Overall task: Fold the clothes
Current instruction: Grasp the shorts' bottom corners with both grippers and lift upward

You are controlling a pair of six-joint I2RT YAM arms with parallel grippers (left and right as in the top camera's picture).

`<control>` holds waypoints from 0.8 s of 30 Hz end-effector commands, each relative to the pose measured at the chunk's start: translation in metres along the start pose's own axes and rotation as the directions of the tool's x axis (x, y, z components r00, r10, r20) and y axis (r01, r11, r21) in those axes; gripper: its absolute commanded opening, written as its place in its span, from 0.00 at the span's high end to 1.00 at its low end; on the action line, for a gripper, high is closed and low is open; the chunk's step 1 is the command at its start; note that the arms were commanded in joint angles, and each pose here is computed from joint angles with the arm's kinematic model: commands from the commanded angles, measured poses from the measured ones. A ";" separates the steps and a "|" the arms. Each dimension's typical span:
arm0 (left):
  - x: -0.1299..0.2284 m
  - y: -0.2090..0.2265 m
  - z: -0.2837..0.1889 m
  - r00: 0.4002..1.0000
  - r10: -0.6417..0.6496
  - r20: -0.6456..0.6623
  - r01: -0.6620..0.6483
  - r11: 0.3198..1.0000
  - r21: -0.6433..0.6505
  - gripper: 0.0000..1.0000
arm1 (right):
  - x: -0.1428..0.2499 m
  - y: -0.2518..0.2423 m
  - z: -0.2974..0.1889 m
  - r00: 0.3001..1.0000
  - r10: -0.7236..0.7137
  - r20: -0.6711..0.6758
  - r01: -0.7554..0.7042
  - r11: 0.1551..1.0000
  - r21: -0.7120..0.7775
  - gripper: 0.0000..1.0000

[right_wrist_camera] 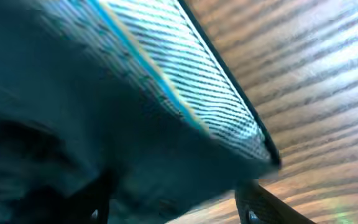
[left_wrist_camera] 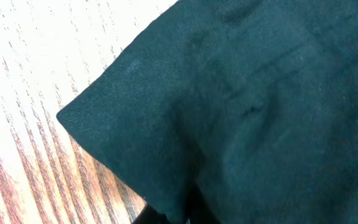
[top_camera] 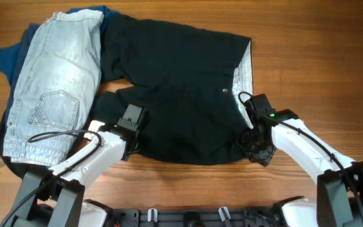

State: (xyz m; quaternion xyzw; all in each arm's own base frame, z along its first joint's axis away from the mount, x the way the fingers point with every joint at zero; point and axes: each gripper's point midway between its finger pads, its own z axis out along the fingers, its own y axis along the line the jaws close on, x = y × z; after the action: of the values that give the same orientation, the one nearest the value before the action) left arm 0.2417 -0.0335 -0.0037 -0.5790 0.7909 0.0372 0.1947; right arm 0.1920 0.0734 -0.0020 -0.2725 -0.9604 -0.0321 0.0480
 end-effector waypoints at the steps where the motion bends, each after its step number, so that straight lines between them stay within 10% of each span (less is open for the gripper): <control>1: 0.006 0.016 0.010 0.999 0.035 -0.015 -0.036 0.998 -0.051 0.96 | 0.010 -0.007 0.013 1.000 0.009 -0.030 -0.009 1.000 0.011 0.32; 7: 0.006 0.016 0.010 0.999 0.036 -0.014 -0.037 0.998 -0.052 0.96 | -0.019 0.015 0.013 0.995 -0.001 0.099 0.008 0.997 -0.074 0.44; 10: 0.001 0.016 0.010 0.999 0.038 0.011 -0.037 0.998 -0.051 0.96 | -0.037 0.024 0.010 0.984 0.003 0.177 0.016 0.994 -0.105 0.96; 24: -0.009 -0.011 -0.053 0.972 0.235 -0.021 -0.226 0.952 0.207 0.96 | -0.070 -0.023 -0.092 0.924 0.229 0.307 -0.156 0.957 -0.244 0.96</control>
State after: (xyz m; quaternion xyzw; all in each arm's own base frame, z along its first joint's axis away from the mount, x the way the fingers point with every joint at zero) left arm 0.2433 -0.0464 0.0311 -0.4790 0.8528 -0.0154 0.2077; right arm 0.2435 0.0381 0.0539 -0.3460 -0.9287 -0.1002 -0.0879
